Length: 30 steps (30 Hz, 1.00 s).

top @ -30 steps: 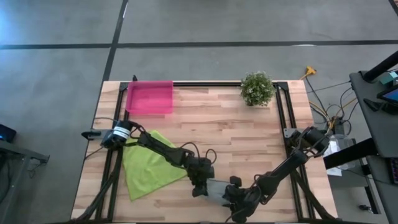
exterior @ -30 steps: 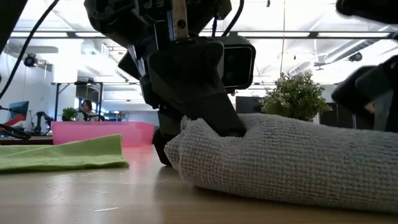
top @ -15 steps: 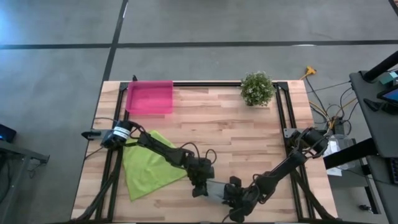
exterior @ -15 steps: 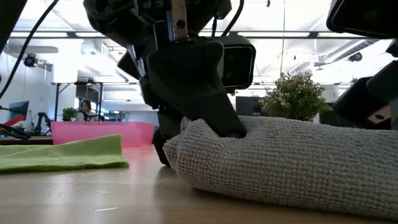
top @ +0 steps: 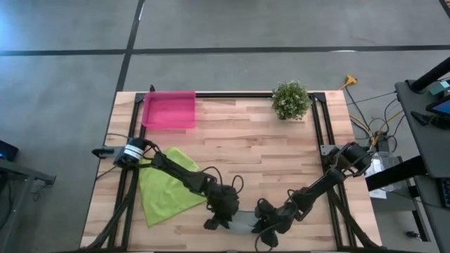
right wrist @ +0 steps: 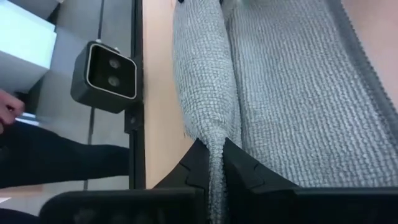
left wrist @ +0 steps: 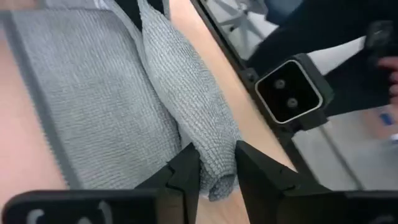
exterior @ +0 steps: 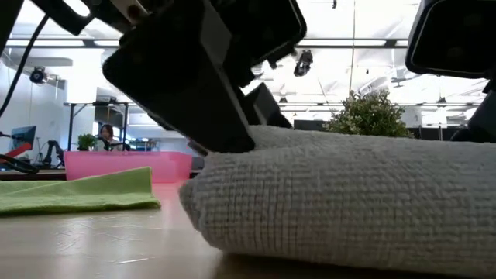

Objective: Roll microfiber towels into tight, uniform cylinder then place into a basket
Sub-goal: Roll the blue microfiber cloth

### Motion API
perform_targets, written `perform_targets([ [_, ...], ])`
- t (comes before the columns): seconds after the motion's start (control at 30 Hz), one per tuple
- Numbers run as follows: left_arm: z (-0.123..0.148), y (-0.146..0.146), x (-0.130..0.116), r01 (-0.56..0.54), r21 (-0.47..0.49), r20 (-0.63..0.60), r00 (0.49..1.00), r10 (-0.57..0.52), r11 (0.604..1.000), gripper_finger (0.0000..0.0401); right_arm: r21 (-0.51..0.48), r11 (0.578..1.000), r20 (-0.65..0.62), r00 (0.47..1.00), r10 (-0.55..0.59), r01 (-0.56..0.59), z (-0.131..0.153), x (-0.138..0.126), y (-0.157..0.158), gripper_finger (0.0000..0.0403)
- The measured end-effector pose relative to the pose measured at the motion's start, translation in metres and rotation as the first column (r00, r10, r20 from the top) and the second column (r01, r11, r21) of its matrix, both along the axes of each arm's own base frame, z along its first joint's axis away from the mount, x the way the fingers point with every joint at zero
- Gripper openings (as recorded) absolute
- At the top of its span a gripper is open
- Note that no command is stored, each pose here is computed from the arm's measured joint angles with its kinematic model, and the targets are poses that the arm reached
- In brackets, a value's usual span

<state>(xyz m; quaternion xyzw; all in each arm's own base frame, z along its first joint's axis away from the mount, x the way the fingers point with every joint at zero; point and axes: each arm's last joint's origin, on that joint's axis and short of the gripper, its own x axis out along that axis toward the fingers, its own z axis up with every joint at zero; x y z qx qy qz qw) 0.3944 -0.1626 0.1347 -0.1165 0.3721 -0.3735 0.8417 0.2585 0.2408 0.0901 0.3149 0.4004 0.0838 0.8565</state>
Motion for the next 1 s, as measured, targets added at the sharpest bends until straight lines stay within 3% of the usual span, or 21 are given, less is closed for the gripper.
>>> perform_targets([
  [0.3,0.028,0.009,-0.007,-0.098,0.191,0.114,0.991,0.077,0.977,0.0089,0.015,1.0,-0.017,1.0,0.019,-0.019,-0.001,0.001,-0.003,0.0014],
  [0.47,0.03,0.012,-0.015,-0.082,0.258,0.062,0.996,0.069,0.963,0.0089,0.011,0.999,-0.025,0.999,0.043,-0.043,-0.002,0.002,-0.004,0.0014],
  [0.63,0.038,0.01,-0.016,-0.093,0.234,0.074,0.994,0.077,0.968,0.0089,0.009,0.999,-0.03,0.998,0.047,-0.047,-0.002,0.001,-0.004,0.0016],
  [0.77,0.069,-0.007,-0.019,-0.049,0.196,0.287,0.958,-0.009,0.979,0.0089,0.026,0.999,-0.041,0.999,0.027,-0.026,-0.002,0.002,-0.005,0.002],
  [0.87,0.078,-0.019,-0.03,0.009,0.39,0.418,0.889,-0.185,0.921,0.0089,0.037,0.999,-0.041,0.999,0.017,-0.016,-0.002,0.002,-0.005,0.002],
  [1.0,0.072,-0.028,-0.038,0.021,0.674,0.45,0.781,-0.433,0.739,0.0089,0.043,0.999,-0.042,0.999,0.012,-0.01,-0.002,0.002,-0.005,0.0021],
])
